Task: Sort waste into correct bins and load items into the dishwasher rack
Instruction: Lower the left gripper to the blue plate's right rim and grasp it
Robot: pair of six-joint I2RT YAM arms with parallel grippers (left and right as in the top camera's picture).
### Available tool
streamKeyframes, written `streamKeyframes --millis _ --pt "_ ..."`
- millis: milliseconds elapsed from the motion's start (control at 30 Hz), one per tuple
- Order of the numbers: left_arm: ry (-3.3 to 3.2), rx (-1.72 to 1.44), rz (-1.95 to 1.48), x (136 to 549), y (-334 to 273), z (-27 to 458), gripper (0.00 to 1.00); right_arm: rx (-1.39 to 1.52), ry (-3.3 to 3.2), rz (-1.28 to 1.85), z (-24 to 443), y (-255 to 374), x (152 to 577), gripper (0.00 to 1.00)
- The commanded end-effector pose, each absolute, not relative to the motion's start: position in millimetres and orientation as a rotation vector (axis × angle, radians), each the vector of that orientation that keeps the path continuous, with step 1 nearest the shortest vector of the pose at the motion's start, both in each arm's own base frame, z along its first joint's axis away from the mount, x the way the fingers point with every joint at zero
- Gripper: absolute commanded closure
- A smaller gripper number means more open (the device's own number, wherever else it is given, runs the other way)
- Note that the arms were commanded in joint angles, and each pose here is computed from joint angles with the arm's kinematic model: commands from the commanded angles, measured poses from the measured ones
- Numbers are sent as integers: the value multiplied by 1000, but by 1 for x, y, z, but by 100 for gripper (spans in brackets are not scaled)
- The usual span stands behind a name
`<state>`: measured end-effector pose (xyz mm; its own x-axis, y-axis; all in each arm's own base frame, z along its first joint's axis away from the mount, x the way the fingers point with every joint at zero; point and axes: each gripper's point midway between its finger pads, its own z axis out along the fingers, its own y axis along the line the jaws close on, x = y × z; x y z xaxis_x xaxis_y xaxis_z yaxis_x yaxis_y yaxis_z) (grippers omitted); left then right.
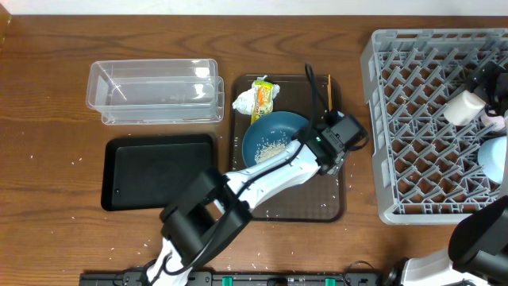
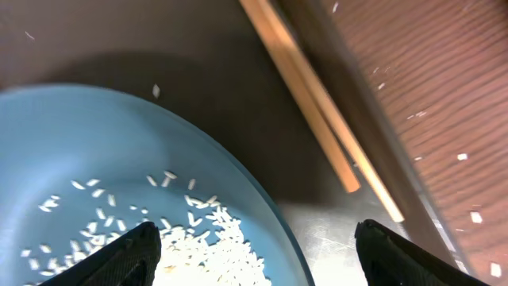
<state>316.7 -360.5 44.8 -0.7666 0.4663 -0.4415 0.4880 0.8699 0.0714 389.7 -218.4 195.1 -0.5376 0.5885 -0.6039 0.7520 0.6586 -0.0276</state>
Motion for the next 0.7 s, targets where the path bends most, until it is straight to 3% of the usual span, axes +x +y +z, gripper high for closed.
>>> streamKeyframes --millis 0,233,367,667 --pt "2611 663 -20 320 -356 30 20 1060 2310 -387 192 -220 387 1" --pt "2610 662 -22 320 -356 30 41 1060 2310 -387 192 -220 387 1" --pt "2610 662 -22 320 -356 31 43 1060 2310 -387 192 -220 387 1" --pt "2589 689 -45 312 -366 39 63 1060 2310 -387 192 -220 387 1"
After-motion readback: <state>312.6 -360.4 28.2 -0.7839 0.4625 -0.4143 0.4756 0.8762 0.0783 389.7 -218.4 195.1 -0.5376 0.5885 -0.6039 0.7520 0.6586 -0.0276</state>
